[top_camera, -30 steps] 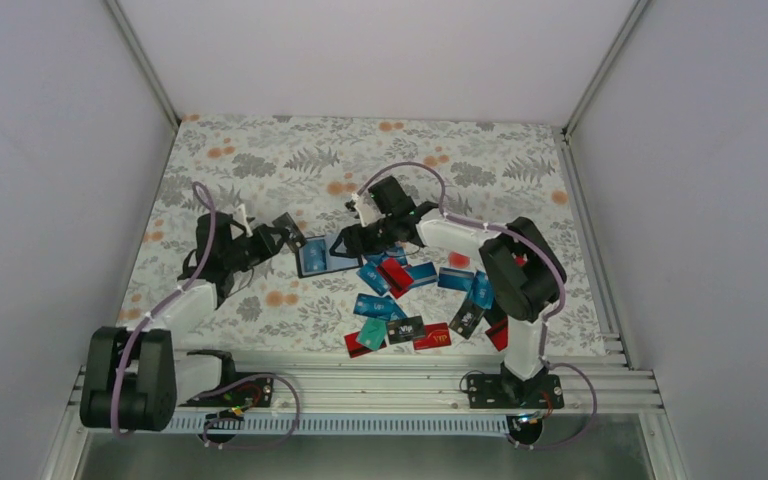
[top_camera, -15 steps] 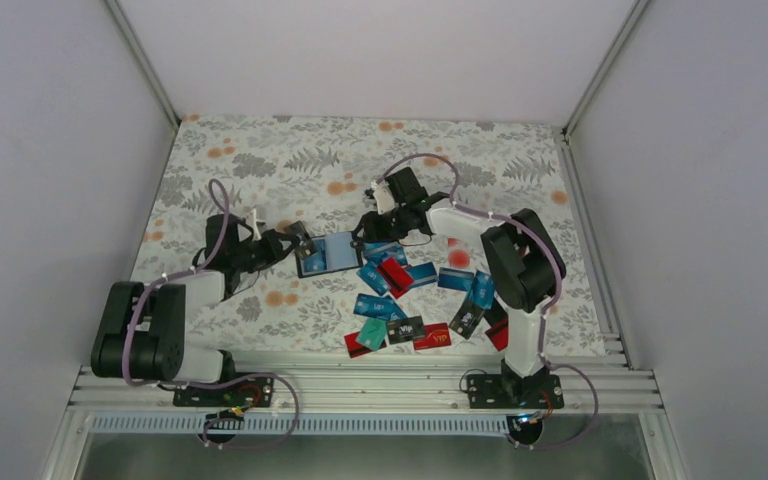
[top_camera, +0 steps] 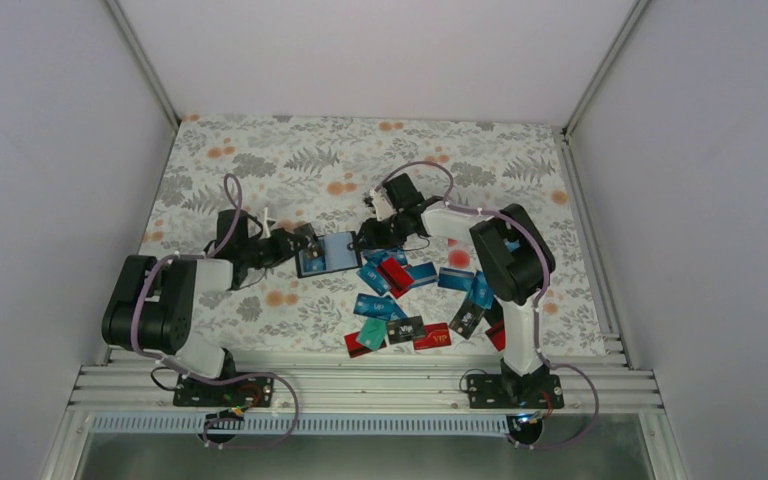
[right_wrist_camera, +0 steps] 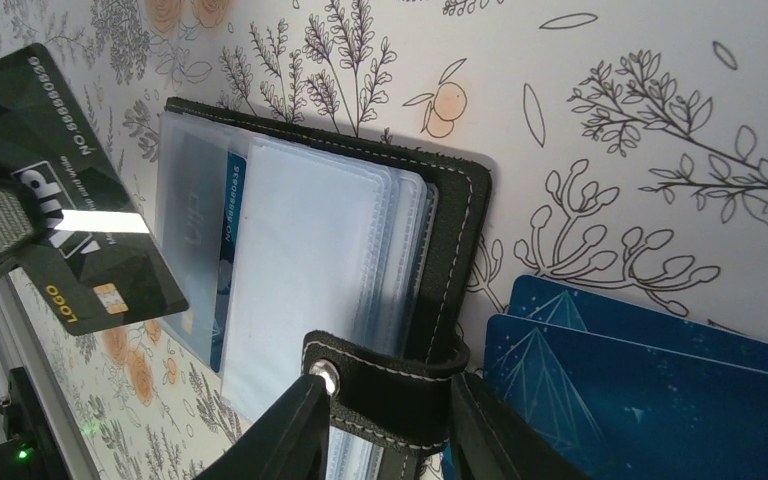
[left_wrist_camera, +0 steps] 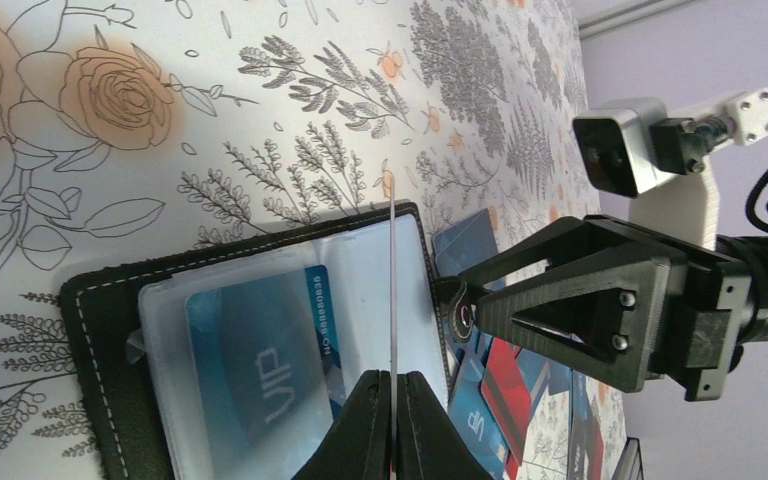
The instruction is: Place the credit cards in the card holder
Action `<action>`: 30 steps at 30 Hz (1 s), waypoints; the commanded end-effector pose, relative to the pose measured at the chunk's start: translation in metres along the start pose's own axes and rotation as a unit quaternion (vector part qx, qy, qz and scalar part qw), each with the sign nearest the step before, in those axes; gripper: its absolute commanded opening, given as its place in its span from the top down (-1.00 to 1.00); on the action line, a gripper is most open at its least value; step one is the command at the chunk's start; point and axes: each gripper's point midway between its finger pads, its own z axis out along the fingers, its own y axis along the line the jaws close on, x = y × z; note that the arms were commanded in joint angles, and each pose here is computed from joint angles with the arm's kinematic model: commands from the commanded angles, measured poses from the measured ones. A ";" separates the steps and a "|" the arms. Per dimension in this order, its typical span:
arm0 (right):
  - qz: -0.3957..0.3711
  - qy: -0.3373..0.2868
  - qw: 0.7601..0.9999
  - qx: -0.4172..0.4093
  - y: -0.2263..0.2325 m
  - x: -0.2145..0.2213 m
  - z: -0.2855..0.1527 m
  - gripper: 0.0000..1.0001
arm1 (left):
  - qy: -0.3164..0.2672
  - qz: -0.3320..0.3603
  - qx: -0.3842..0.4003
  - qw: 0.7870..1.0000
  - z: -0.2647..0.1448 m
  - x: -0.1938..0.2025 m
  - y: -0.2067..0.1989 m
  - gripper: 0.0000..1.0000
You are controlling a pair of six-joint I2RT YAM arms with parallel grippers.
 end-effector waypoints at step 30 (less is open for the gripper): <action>0.005 0.010 1.000 -0.020 -0.009 0.005 0.010 0.44 | 0.022 0.008 0.005 1.000 0.028 0.009 0.007 0.95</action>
